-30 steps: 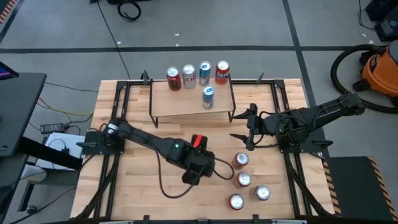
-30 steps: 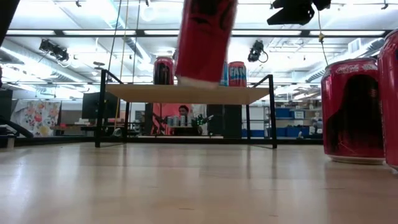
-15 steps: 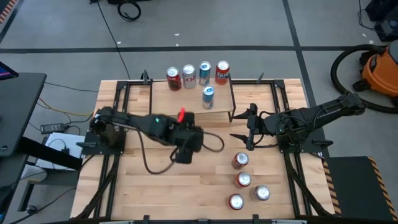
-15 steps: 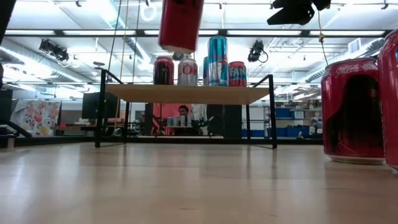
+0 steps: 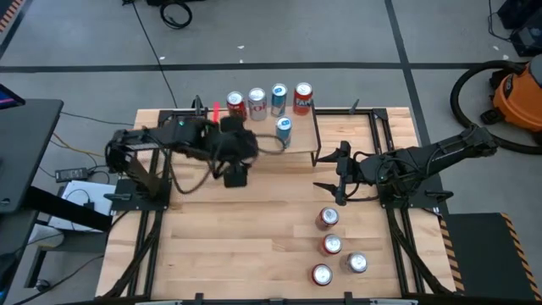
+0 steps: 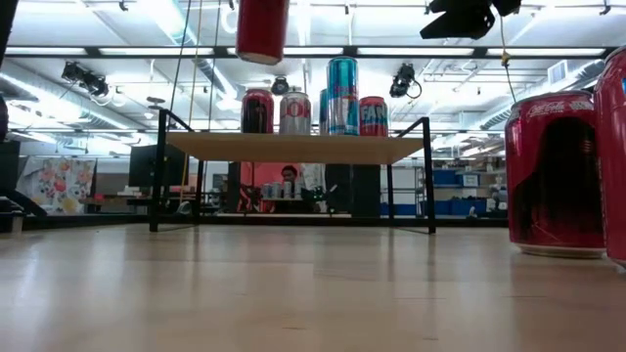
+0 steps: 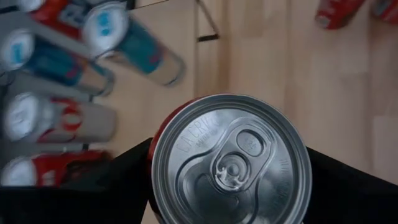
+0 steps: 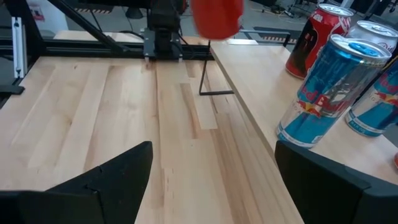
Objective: Place canned beverage on shelf
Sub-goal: Put the left black soda can on the shelf
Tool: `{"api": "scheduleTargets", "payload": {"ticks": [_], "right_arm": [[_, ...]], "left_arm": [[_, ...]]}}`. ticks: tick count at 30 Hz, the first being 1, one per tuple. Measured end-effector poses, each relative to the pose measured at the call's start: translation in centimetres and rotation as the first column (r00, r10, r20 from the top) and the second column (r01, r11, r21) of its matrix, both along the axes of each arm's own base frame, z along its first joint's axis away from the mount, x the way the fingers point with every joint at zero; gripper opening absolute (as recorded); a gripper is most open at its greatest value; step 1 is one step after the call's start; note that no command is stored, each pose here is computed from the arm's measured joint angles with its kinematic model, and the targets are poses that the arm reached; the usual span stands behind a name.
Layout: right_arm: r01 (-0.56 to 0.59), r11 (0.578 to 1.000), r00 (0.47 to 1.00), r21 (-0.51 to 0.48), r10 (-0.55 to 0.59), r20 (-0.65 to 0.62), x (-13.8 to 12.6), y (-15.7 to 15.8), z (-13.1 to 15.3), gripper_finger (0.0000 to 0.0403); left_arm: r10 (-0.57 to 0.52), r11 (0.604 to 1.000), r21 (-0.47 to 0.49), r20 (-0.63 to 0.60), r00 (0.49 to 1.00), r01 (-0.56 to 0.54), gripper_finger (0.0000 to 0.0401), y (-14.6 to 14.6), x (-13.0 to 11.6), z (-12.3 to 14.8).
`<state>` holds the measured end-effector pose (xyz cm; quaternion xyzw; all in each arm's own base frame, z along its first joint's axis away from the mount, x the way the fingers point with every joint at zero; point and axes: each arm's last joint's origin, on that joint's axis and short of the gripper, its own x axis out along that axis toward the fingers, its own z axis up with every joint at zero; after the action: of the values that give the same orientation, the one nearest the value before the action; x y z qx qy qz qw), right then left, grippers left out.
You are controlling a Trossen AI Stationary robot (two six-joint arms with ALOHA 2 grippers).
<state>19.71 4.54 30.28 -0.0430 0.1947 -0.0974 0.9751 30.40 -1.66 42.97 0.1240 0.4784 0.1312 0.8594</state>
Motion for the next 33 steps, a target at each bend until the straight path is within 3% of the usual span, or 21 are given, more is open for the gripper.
{"api": "scheduleTargets", "payload": {"ticks": [11,16,20,33], "right_arm": [[-0.008,1.0,1.0,0.003,0.008,-0.001,0.0,0.1,0.0,0.0349],[-0.008,1.0,1.0,0.001,0.008,-0.003,0.0,0.1,0.0,0.0349],[-0.008,1.0,1.0,0.006,0.008,0.015,0.1,0.1,0.1,0.0349],[-0.014,1.0,0.999,-0.006,0.014,0.031,0.1,0.1,0.3,0.0349]], "left_arm": [[0.146,0.989,0.006,0.088,0.985,-0.147,0.0315,5.0,-4.0,2.3],[0.134,0.991,0.006,0.085,0.987,-0.135,0.0315,6.2,-5.4,0.0],[0.17,0.985,-0.014,0.179,0.969,-0.17,0.0316,7.8,-7.7,-0.8],[0.252,0.959,-0.18,0.178,0.951,-0.22,0.0316,14.0,-11.7,-5.6]]}}
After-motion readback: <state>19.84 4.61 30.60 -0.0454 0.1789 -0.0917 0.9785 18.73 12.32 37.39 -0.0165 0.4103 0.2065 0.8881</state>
